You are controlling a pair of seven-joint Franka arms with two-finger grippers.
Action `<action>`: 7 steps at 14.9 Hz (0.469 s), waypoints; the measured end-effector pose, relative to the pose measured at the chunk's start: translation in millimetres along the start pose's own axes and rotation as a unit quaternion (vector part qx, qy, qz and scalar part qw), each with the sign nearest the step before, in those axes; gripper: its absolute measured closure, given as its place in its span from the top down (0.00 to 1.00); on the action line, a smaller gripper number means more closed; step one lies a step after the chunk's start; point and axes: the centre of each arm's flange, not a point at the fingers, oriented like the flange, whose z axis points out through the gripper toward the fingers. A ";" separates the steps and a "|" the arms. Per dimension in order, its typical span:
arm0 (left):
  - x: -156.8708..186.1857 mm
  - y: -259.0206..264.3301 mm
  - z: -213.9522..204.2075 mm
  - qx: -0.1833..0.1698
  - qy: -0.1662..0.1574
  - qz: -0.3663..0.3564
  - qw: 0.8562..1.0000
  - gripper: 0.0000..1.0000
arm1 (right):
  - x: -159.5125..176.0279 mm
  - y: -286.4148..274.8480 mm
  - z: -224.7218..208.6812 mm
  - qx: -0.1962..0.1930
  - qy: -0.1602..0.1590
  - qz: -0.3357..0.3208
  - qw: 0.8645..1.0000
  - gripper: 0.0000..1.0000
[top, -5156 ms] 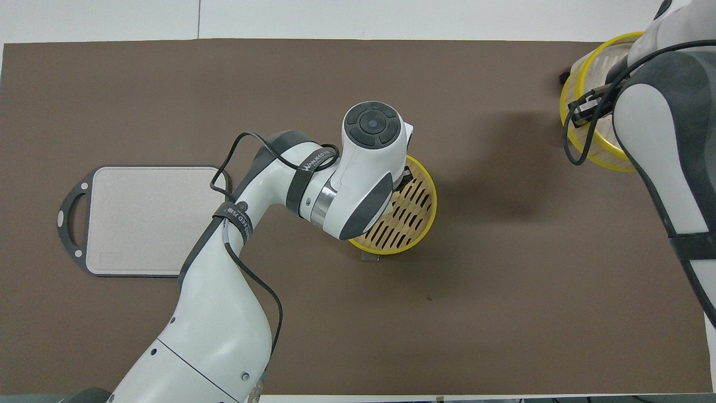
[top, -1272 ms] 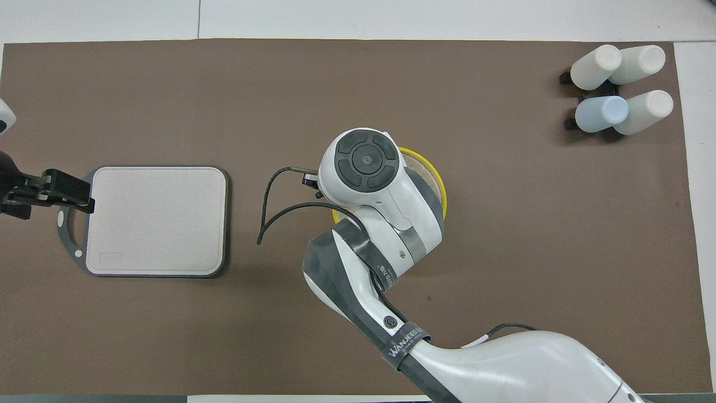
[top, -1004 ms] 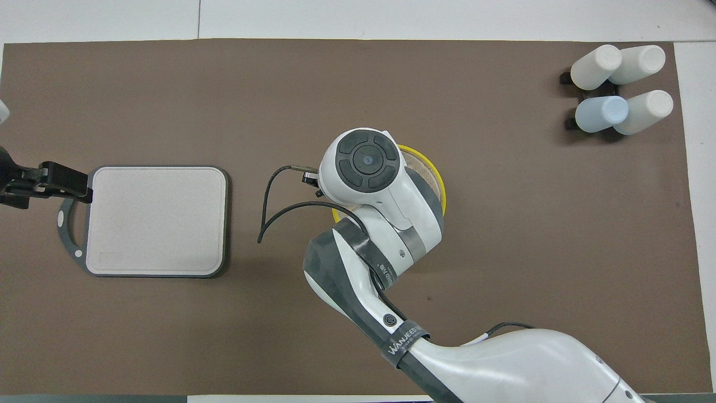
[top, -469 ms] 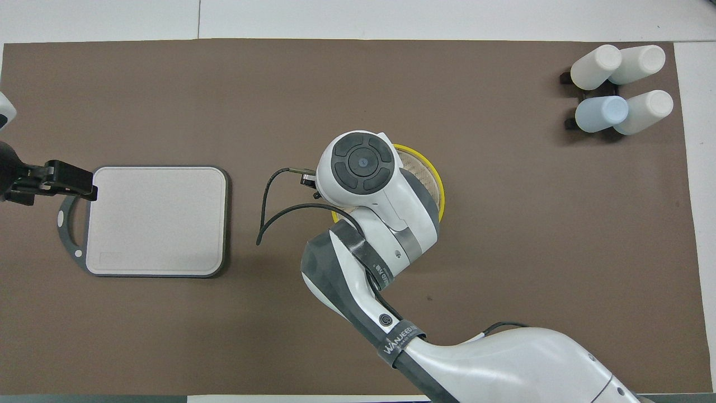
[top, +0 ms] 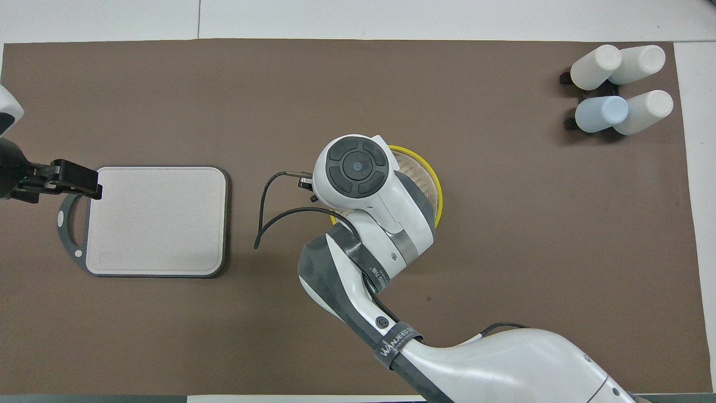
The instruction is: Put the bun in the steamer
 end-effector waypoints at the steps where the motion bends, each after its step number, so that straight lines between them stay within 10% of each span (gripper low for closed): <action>1: 0.0 0.0 0.2 0.000 0.000 0.000 1.000 1.00 | 1.3 0.7 -0.6 0.000 0.000 0.000 1.000 0.09; 7: 0.0 0.0 0.6 0.000 -0.001 0.000 1.000 1.00 | 5.2 2.8 -2.2 0.003 0.000 0.004 1.000 0.09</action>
